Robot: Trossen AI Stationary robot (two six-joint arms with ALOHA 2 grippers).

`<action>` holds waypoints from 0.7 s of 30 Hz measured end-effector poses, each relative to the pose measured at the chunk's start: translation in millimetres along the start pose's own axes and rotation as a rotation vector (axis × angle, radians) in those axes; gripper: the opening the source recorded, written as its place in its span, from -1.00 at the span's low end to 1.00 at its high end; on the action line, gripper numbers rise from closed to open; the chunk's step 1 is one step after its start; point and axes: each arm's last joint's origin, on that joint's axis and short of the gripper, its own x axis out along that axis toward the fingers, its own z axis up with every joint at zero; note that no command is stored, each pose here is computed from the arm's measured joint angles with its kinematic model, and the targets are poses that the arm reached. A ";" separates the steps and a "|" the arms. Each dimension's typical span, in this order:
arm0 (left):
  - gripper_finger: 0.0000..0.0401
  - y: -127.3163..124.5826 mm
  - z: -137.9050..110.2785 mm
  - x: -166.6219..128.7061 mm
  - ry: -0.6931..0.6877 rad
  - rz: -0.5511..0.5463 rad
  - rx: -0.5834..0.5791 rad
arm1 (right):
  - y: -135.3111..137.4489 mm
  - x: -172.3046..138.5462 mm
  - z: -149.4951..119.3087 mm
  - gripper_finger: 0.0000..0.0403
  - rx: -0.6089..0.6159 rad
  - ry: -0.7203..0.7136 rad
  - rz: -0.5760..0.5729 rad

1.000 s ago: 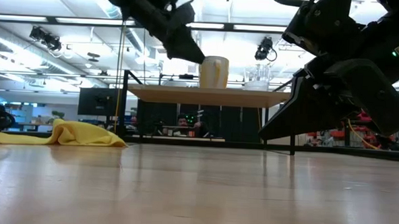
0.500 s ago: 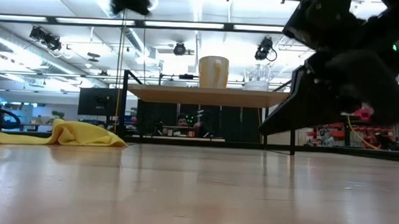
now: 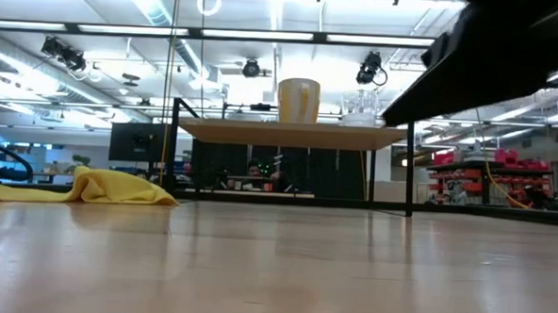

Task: Stack small to large cups/mugs on shelf
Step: Put the orange cup on the shelf

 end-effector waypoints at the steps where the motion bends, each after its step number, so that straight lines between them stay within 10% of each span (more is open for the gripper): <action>1: -0.57 -4.7 -5.4 -0.8 0.005 0.007 0.000 | 2.3 -3.3 0.2 -0.92 -0.003 -0.004 0.013; 21: -0.64 -96.9 -121.3 23.1 0.051 0.213 -0.009 | 19.8 -20.5 -4.6 -0.92 0.028 -0.017 0.098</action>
